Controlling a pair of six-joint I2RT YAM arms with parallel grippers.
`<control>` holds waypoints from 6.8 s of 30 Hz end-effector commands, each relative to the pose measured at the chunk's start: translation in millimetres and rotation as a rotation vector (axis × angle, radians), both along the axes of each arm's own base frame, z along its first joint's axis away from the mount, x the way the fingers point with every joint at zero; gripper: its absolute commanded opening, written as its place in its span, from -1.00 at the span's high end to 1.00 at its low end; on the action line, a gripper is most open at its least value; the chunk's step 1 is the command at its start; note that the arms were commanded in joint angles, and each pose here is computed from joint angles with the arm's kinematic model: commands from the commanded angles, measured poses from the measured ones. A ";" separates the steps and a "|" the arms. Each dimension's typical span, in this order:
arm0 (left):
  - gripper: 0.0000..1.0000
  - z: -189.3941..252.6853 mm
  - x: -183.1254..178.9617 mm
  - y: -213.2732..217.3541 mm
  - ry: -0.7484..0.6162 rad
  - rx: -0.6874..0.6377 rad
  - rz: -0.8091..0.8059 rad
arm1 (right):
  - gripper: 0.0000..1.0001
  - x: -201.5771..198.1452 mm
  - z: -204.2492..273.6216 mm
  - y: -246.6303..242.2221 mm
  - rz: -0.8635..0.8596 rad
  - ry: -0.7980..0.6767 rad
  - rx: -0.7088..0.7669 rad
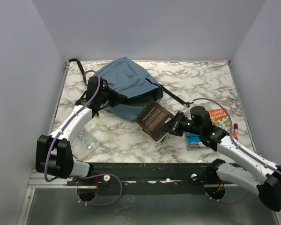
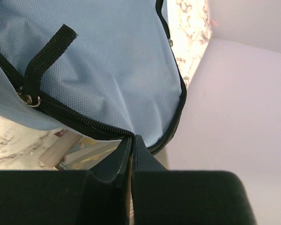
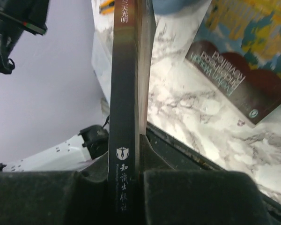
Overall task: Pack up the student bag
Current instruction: Place the book in the student bag.
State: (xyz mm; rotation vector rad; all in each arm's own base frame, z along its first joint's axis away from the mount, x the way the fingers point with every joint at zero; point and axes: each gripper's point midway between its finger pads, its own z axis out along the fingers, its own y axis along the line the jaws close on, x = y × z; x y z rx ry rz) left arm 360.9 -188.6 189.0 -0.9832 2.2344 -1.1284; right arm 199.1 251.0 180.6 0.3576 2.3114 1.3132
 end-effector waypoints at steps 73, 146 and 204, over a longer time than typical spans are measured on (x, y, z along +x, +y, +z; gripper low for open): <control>0.73 -0.6 37.2 -105.2 -0.460 1.369 -0.814 | 0.99 50.4 -14.5 -1.7 0.084 0.066 0.397; 1.00 93.5 -37.0 -102.4 -0.883 1.045 -0.793 | -0.45 131.7 -77.8 81.3 -0.057 -0.022 0.228; 1.00 112.3 -37.6 -92.8 -0.986 1.032 -0.775 | 0.08 175.6 -80.0 146.3 -0.071 -0.180 0.243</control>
